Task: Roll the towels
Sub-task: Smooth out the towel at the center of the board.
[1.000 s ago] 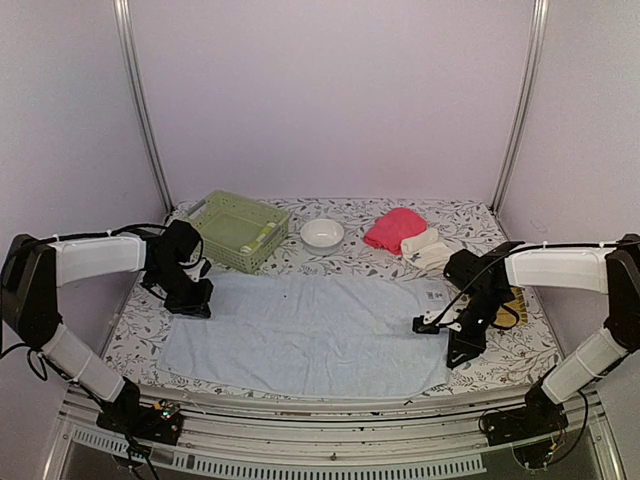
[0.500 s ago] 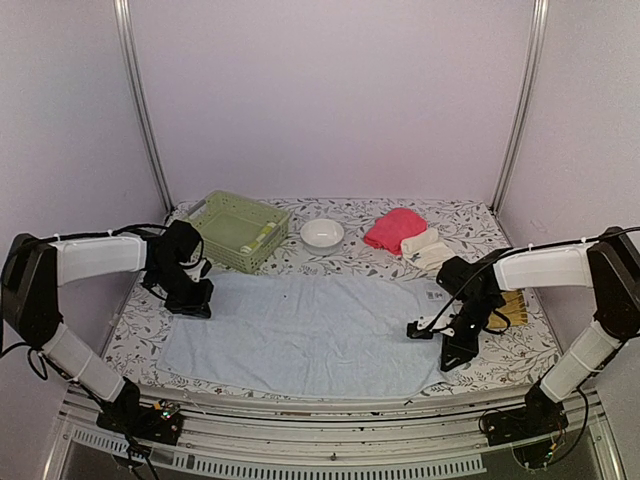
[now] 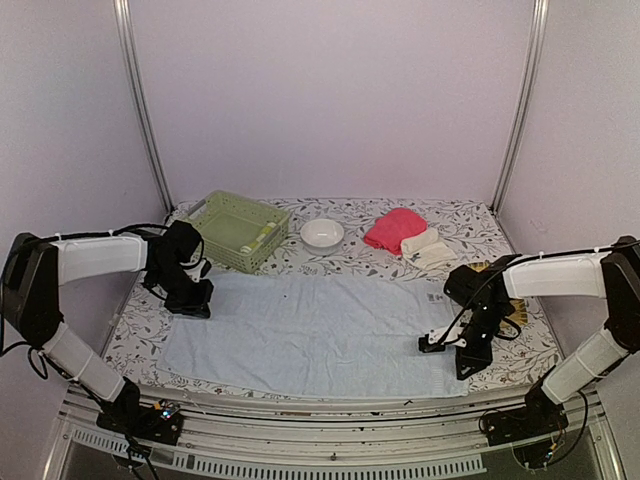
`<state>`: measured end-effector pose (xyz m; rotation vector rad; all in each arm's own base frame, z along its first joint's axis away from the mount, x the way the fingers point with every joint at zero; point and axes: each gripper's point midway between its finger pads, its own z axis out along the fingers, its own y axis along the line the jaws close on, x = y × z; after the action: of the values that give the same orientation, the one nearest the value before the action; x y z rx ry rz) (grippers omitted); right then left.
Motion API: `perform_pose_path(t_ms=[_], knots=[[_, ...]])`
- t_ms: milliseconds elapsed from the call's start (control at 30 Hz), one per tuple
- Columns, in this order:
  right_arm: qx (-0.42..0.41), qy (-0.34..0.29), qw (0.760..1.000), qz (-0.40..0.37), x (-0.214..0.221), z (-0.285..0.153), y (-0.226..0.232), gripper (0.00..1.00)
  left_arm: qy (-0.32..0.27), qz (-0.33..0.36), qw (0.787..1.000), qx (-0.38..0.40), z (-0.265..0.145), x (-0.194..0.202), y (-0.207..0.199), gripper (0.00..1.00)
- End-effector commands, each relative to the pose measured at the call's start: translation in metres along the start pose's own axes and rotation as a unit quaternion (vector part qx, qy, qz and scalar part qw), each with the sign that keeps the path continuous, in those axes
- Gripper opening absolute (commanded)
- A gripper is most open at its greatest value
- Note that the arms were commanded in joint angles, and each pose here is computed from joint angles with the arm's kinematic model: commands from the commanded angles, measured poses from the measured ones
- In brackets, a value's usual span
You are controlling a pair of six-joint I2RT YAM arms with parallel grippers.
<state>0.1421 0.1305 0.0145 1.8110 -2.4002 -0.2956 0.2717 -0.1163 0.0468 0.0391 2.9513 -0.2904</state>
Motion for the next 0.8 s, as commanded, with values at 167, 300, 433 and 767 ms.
perform_pose_path(t_ms=[167,300,433,767], knots=[[0.009,0.051,0.999,-0.002,0.025,-0.017,0.008,0.33,-0.027,-0.001,1.000,-0.007,-0.008,-0.018,0.004,0.00],[0.007,0.003,1.000,-0.004,0.000,-0.043,0.006,0.36,-0.059,0.005,0.998,-0.006,-0.021,-0.031,0.004,0.00],[0.040,-0.105,0.993,0.021,-0.050,-0.087,-0.030,0.36,-0.119,0.001,0.993,0.024,-0.034,-0.058,0.002,0.00],[0.150,-0.312,0.931,0.115,-0.129,-0.178,-0.146,0.39,-0.310,0.018,0.940,0.143,-0.094,-0.122,-0.028,0.24]])
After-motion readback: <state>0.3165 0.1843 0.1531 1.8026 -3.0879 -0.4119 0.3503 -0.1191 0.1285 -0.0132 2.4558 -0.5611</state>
